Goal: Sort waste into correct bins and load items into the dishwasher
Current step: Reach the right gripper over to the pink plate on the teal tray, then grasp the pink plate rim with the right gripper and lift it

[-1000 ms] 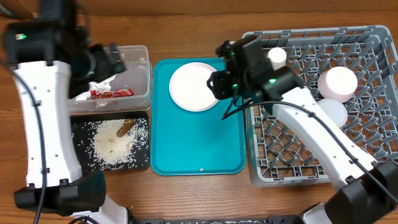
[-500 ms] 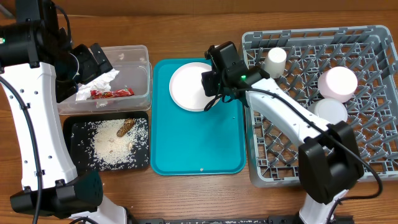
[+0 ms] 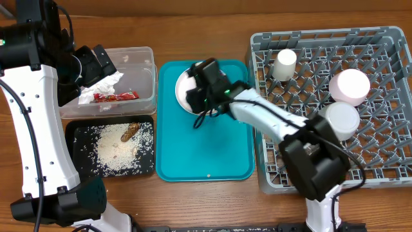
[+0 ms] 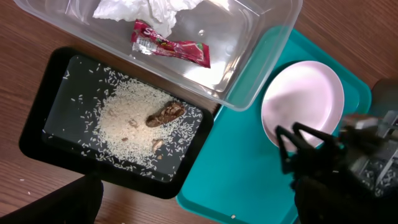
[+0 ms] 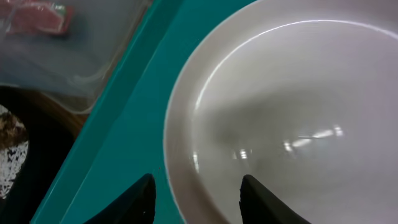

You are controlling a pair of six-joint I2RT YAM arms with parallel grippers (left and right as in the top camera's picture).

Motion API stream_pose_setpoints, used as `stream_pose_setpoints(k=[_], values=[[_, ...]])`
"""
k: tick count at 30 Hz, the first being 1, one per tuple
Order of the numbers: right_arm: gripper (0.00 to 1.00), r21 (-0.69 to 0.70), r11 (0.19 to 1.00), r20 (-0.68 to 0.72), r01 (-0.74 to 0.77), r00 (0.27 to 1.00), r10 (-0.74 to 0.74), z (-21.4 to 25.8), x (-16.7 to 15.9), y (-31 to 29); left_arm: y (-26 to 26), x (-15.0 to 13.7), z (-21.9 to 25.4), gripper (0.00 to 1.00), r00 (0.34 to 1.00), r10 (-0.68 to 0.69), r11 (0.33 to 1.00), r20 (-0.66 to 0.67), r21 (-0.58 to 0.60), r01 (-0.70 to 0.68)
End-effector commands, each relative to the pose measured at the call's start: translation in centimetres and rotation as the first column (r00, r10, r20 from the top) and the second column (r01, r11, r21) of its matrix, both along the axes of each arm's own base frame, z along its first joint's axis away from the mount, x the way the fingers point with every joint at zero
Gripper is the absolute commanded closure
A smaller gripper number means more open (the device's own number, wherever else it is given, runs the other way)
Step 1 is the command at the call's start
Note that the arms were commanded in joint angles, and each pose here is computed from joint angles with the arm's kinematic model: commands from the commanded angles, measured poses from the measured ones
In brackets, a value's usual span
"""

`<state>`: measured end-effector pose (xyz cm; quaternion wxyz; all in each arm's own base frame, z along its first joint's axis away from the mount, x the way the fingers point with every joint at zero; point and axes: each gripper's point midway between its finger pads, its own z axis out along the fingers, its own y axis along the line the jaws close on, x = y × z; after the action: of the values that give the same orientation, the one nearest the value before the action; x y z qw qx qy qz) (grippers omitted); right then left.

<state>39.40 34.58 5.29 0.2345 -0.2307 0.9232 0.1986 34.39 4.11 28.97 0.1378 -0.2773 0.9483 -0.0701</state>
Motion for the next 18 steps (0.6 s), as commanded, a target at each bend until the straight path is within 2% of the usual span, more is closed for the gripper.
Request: stream_pose_setpoints(k=[1, 18], values=[[0.53, -0.016, 0.996, 0.033, -0.090, 0.995, 0.090, -0.8, -0.7, 2.0, 0.2, -0.5, 1.4, 0.00, 0.999, 0.012, 1.000, 0.041, 0.012, -0.013], [0.55, -0.042, 0.994, 0.016, -0.097, 0.995, 0.097, -2.6, -1.2, 2.3, 0.2, -0.5, 1.4, 0.00, 0.999, 0.012, 1.000, 0.041, 0.012, -0.013]])
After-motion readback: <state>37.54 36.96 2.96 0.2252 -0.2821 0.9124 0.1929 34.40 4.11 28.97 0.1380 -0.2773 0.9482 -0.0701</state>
